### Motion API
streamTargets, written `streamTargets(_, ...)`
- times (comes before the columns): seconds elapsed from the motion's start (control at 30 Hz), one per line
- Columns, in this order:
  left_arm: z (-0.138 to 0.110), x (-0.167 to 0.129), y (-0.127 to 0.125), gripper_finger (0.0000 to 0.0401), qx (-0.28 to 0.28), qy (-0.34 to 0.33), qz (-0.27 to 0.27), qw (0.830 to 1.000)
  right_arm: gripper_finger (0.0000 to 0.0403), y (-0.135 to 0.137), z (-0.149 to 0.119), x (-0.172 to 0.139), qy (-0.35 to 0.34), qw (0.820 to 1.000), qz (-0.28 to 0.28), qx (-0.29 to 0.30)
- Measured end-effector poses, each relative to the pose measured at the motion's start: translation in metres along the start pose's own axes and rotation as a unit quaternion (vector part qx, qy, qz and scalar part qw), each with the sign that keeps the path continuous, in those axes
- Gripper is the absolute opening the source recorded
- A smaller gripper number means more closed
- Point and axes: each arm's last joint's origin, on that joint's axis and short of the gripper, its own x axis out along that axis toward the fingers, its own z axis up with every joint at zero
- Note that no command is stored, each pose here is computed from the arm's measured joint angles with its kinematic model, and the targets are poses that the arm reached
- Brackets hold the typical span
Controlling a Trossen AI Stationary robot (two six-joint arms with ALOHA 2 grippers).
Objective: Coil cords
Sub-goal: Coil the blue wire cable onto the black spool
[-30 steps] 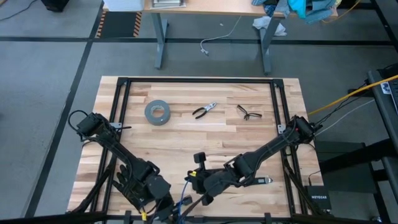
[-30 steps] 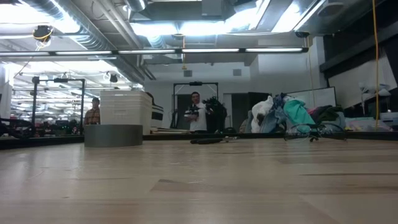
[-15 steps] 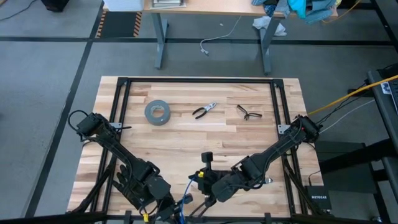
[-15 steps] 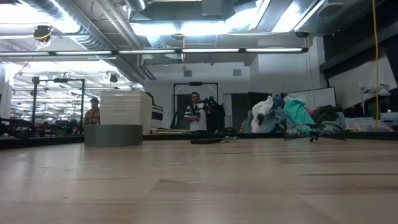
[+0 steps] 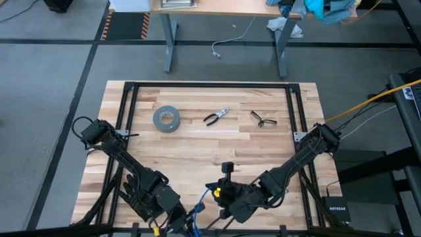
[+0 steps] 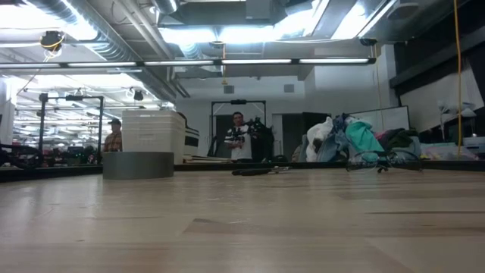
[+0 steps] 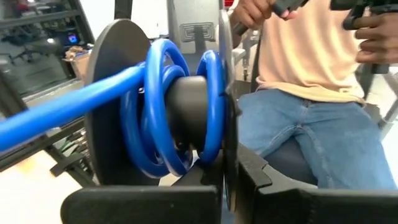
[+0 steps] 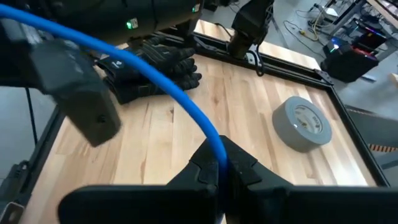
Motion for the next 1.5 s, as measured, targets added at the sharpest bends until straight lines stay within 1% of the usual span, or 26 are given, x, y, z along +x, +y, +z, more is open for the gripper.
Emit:
streamTargets(0.2,0.002,0.0,0.002,0.0,0.002,-0.007,0.037,0.999,0.0001,0.001,-0.002,0.0,0.009,1.0,0.004,0.021)
streamTargets(0.37,0.003,0.0,0.003,0.0,0.0,-0.012,0.047,0.999,0.0001,0.007,-0.004,-0.001,0.01,1.0,0.008,0.027)
streamTargets(0.63,0.001,0.0,0.005,0.0,-0.024,-0.001,0.073,0.997,0.0001,0.017,-0.006,-0.011,-0.001,1.0,-0.003,0.026)
streamTargets(0.83,0.002,-0.001,0.006,0.0,-0.024,-0.004,0.093,0.995,0.0001,0.019,-0.007,-0.012,0.001,0.999,0.01,0.039)
streamTargets(1.07,0.005,-0.001,0.007,0.0,-0.012,-0.014,0.099,0.995,0.0001,0.025,-0.009,-0.01,0.004,0.999,0.017,0.047)
streamTargets(1.17,0.005,-0.001,0.007,0.0,-0.01,-0.017,0.1,0.995,0.0001,0.031,-0.014,-0.002,0.016,0.998,0.031,0.046)
streamTargets(1.3,0.005,-0.001,0.009,0.0,-0.008,-0.017,0.103,0.995,0.0001,0.04,-0.022,0.009,0.026,0.998,0.032,0.038)
streamTargets(1.5,0.004,-0.002,0.011,0.0,-0.006,-0.016,0.105,0.994,0.0001,0.045,-0.021,0.013,0.019,0.997,0.051,0.047)
